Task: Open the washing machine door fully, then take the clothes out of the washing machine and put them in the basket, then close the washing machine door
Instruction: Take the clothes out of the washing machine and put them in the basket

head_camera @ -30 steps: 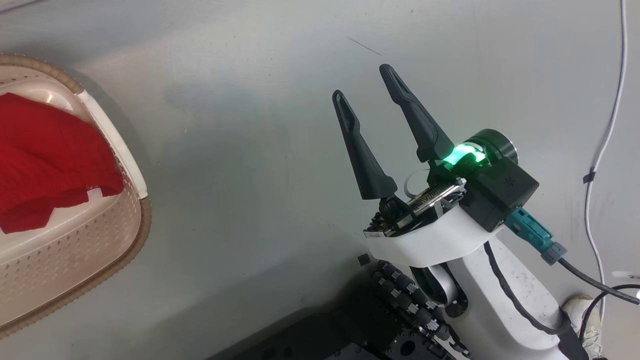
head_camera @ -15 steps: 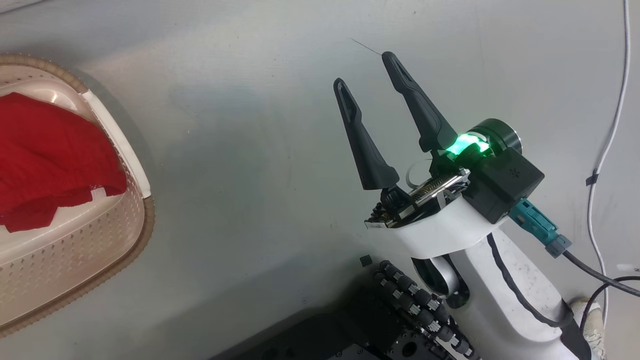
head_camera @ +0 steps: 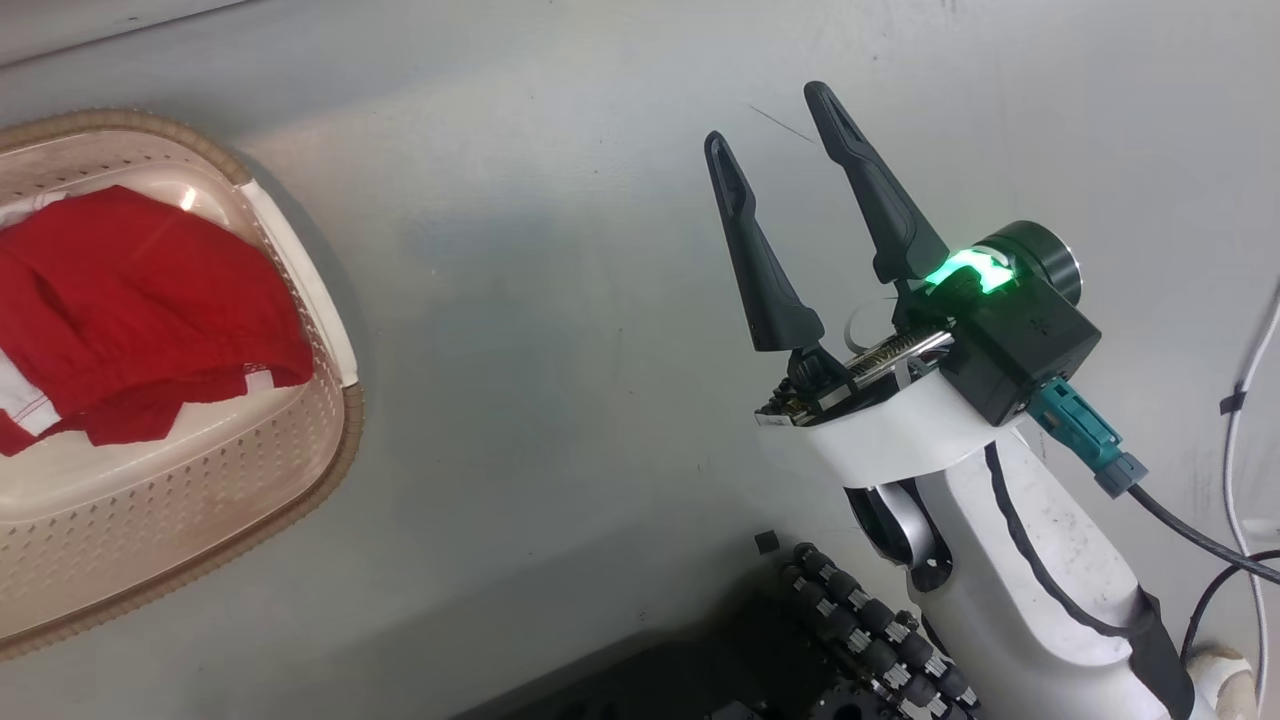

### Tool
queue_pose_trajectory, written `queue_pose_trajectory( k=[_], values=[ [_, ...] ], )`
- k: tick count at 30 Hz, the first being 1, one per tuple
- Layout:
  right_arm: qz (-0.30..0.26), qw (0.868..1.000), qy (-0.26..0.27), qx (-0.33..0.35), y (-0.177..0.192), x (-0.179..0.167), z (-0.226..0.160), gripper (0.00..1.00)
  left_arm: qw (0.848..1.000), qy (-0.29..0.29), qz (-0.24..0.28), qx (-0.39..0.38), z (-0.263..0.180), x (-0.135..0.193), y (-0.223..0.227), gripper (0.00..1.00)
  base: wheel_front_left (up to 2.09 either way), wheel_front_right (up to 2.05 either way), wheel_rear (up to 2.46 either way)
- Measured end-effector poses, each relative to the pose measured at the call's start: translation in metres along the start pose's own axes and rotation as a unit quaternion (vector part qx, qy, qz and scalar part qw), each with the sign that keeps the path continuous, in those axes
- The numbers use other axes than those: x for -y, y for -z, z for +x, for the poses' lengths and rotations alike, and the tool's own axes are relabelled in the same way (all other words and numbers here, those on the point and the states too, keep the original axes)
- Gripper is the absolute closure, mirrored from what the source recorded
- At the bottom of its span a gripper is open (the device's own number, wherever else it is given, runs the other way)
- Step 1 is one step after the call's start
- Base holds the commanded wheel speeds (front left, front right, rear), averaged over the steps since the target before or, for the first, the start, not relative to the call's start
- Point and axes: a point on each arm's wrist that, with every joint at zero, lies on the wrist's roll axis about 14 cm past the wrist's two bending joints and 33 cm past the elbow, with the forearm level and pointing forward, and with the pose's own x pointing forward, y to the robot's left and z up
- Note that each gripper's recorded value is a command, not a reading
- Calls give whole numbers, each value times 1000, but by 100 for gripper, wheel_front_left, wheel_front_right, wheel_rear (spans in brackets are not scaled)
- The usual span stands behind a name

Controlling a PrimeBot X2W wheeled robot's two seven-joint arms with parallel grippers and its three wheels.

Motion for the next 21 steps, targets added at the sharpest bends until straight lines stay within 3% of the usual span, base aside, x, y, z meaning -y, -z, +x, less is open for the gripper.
queue_pose_trajectory(
  k=[21],
  values=[
    [-20,999,-14,29,-22,-12,1,0,990,-19,-39,134,-71,1,-7,100,0,0,0]
  ],
)
